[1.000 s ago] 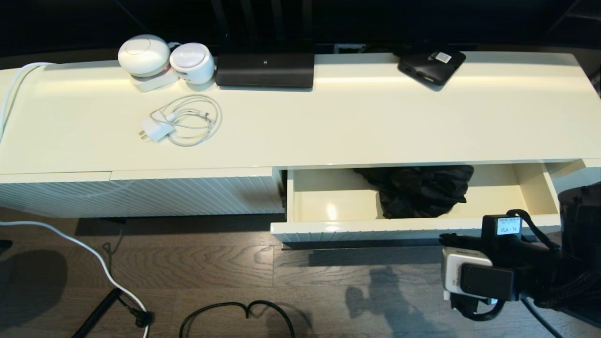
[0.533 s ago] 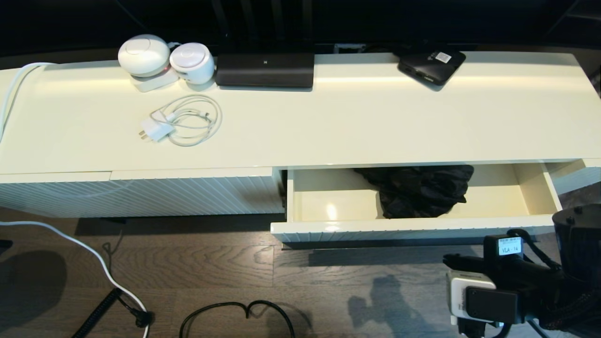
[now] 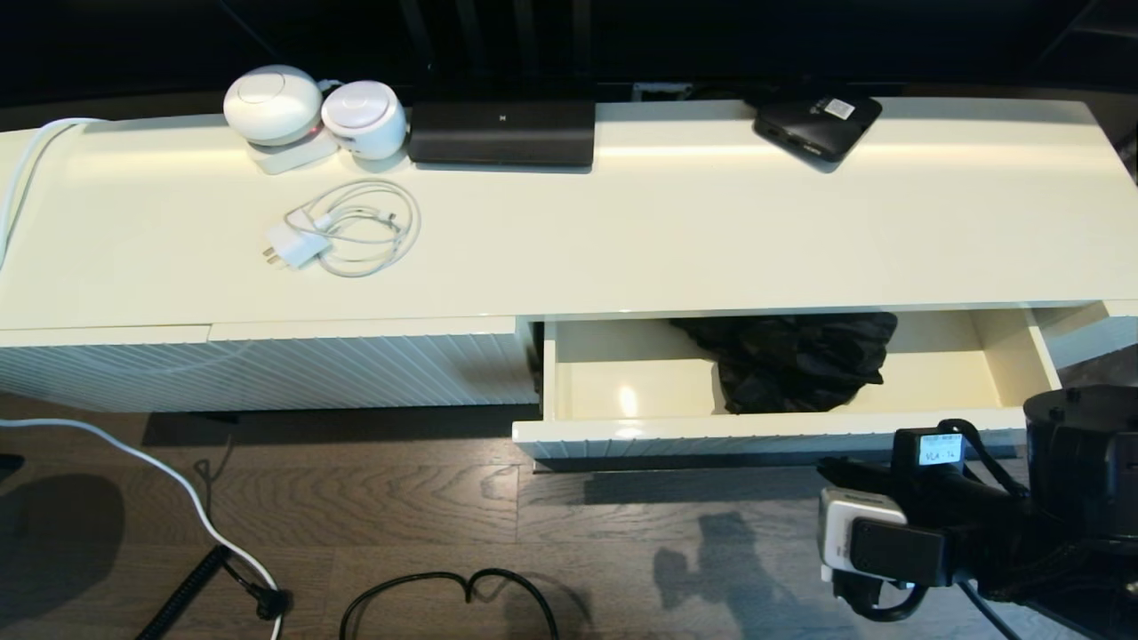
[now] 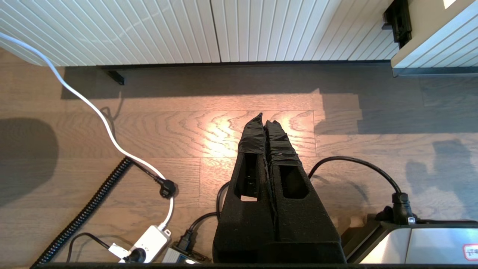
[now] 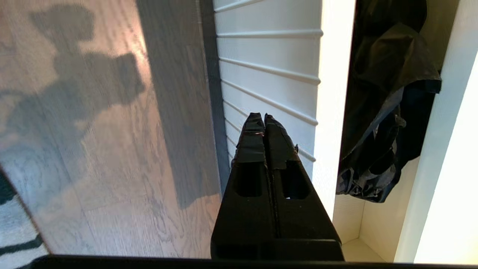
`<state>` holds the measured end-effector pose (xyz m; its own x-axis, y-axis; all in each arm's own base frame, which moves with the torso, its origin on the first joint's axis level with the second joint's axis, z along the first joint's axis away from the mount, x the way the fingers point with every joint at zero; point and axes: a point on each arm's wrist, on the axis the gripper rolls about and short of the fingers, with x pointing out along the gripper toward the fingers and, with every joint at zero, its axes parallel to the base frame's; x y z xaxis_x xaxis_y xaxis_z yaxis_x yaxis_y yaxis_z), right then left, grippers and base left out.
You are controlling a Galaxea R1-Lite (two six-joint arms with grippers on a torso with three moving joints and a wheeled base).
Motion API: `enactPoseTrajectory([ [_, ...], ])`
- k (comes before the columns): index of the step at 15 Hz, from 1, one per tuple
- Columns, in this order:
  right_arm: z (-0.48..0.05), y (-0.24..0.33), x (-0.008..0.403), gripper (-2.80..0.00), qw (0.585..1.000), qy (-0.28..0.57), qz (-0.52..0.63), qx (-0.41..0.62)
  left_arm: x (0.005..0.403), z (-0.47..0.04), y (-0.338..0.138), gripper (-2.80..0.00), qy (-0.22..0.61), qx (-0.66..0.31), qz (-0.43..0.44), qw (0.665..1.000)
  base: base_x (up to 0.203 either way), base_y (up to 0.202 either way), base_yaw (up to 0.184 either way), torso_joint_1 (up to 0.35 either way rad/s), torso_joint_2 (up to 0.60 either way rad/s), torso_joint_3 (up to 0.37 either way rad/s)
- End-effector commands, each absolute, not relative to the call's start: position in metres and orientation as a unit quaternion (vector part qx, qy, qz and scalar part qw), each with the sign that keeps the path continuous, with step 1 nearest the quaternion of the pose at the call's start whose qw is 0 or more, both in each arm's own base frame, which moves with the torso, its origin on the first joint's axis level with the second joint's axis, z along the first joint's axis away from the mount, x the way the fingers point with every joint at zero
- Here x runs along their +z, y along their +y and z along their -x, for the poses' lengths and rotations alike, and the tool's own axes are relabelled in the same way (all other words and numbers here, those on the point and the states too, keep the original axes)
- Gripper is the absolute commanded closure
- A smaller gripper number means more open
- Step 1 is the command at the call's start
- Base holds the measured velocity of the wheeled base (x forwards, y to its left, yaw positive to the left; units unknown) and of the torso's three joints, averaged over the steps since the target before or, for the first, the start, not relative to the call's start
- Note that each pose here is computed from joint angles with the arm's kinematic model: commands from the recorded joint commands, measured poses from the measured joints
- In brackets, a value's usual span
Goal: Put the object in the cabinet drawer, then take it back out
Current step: Close the drawer
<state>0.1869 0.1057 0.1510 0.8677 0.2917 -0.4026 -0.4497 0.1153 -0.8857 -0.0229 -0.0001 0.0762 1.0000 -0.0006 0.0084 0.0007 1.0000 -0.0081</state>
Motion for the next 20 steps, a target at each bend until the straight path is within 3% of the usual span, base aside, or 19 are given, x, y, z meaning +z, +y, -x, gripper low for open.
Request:
enactPoseTrajectory([
  [1, -0.193, 0.109, 0.142, 0.0, 0.741, 0.065, 0.62, 0.25, 0.076, 0.023, 0.0, 0.0, -0.005, 0.0, 0.005, 1.0, 0.0, 0.0, 0.0, 0.0, 0.0, 0.0],
  [20, -0.229, 0.11, 0.148, 0.0, 0.78, 0.007, 0.6, 0.177, 0.076, 0.023, 0.0, 0.0, -0.005, 0.0, 0.005, 1.0, 0.0, 0.0, 0.0, 0.0, 0.0, 0.0],
])
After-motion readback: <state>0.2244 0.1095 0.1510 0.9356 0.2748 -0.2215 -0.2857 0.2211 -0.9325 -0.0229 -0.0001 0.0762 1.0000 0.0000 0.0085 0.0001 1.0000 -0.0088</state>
